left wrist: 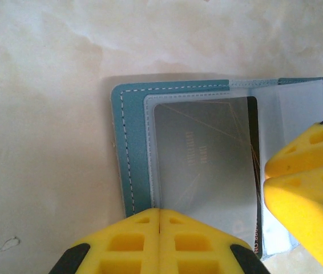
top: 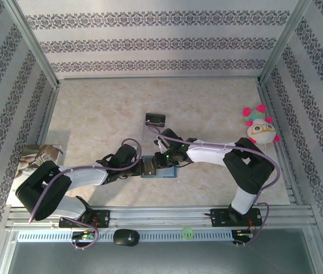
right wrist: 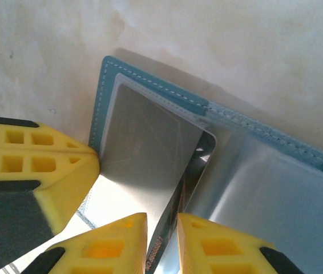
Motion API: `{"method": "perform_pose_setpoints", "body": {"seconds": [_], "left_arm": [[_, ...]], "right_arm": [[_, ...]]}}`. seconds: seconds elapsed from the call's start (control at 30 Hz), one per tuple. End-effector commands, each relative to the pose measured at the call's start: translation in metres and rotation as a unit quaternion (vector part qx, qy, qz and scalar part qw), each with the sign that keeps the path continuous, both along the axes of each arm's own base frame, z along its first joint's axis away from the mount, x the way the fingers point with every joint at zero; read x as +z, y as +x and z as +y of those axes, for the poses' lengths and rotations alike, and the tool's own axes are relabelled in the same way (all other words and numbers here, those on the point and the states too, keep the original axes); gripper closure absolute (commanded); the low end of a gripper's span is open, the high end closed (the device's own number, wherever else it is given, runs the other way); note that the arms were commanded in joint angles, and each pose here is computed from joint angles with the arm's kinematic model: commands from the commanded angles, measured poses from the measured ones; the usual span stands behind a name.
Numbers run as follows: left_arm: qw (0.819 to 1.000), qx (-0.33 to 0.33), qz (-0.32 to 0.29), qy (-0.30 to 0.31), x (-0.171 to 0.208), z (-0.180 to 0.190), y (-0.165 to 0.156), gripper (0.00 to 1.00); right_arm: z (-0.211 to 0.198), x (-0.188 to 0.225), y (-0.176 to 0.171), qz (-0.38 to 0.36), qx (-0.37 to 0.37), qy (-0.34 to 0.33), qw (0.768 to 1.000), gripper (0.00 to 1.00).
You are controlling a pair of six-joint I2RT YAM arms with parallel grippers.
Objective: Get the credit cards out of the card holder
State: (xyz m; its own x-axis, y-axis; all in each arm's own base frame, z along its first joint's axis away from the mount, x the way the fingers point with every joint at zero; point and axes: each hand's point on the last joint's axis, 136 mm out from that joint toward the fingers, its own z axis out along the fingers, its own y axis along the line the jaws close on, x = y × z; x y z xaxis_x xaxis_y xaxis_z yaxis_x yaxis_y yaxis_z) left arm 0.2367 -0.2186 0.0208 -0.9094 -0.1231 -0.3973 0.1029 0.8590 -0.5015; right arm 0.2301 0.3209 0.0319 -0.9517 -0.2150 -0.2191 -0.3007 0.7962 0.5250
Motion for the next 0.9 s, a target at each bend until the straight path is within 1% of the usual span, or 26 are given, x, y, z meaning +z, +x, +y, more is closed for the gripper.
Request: {"method": "perform_pose_setpoints", "body": {"seconds": [0.0,0.27,0.37,0.73,0.77,0.87], "left_arm": [[1.000,-0.004,0.013,0.015,-0.010,0.006,-0.002,0.95],[1.000,0.002,0.030,0.010,-0.020,0.008,-0.009,0.98],[0.999,0.002,0.032,0.009,-0.022,0.008,-0.010,0.98],[0.999,0.000,0.037,0.004,-0.025,0.005,-0.010,0.99],[0.999,0.000,0.036,0.003,-0.025,0.005,-0.010,0.99],[0.999,0.000,0.039,0.004,-0.027,0.005,-0.011,0.99]], "right_arm": [[-0.005,-0.010,0.001,0.008,-0.009,-0.008,1.000,0.78],[-0.008,-0.014,0.003,0.014,-0.017,0.000,1.000,0.80],[-0.008,-0.016,0.003,0.019,-0.018,0.001,1.000,0.82],[0.001,-0.017,0.001,0.037,-0.015,0.037,0.999,0.80],[0.001,-0.017,0.001,0.037,-0.015,0.039,0.998,0.81],[-0.002,-0.018,0.001,0.037,-0.020,0.036,0.998,0.88]]}}
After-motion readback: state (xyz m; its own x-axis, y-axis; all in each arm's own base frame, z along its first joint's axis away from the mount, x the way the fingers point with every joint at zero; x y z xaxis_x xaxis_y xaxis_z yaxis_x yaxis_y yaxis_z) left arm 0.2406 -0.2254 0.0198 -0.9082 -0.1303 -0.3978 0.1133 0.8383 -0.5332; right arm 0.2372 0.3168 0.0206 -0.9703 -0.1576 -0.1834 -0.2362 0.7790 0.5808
